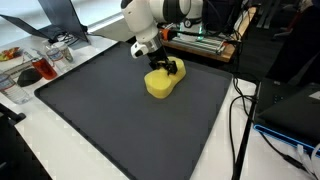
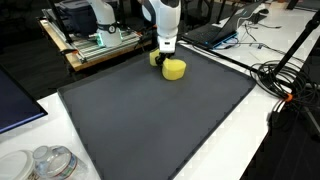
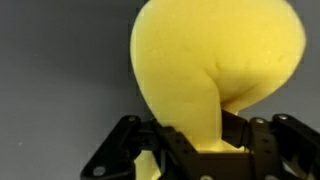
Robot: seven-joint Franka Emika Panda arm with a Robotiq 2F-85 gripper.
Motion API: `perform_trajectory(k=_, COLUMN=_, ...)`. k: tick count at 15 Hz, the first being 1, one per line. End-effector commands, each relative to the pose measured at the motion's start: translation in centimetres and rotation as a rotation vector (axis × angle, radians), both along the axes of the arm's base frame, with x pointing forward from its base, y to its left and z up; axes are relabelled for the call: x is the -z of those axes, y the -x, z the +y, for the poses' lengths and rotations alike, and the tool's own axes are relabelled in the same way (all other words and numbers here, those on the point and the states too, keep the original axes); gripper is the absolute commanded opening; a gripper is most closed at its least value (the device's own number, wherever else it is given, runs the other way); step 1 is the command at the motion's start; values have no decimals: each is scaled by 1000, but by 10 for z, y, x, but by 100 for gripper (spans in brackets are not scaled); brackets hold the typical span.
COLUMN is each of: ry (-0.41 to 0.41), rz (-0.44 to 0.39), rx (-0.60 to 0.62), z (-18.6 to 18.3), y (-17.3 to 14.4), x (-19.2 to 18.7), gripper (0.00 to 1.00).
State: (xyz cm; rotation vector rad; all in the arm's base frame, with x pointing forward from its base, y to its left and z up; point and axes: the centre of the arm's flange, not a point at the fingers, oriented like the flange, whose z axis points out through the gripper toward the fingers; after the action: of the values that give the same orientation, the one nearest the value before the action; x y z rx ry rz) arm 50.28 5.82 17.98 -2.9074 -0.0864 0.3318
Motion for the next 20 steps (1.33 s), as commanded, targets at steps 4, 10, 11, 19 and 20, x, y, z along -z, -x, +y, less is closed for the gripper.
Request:
perform_trajectory(k=4, ry=4, rz=33, rx=70, z=-8, y=9, x=-67, gripper=5)
perform_trajectory(k=10, ry=42, rz=-46, rx=187, z=-45, y=14, x=-169, gripper=5)
perform_trajectory(k=11, ry=41, rz=-60, rx=207, z=-52, y=15, x=-185, gripper=5)
perform_trajectory(k=19, ry=132, rz=-190, rx=336, z=-82, y=12, x=-298, gripper=5)
perform_trajectory(k=20, ry=143, rz=-205, rx=340, z=-83, y=10, x=-309, gripper=5)
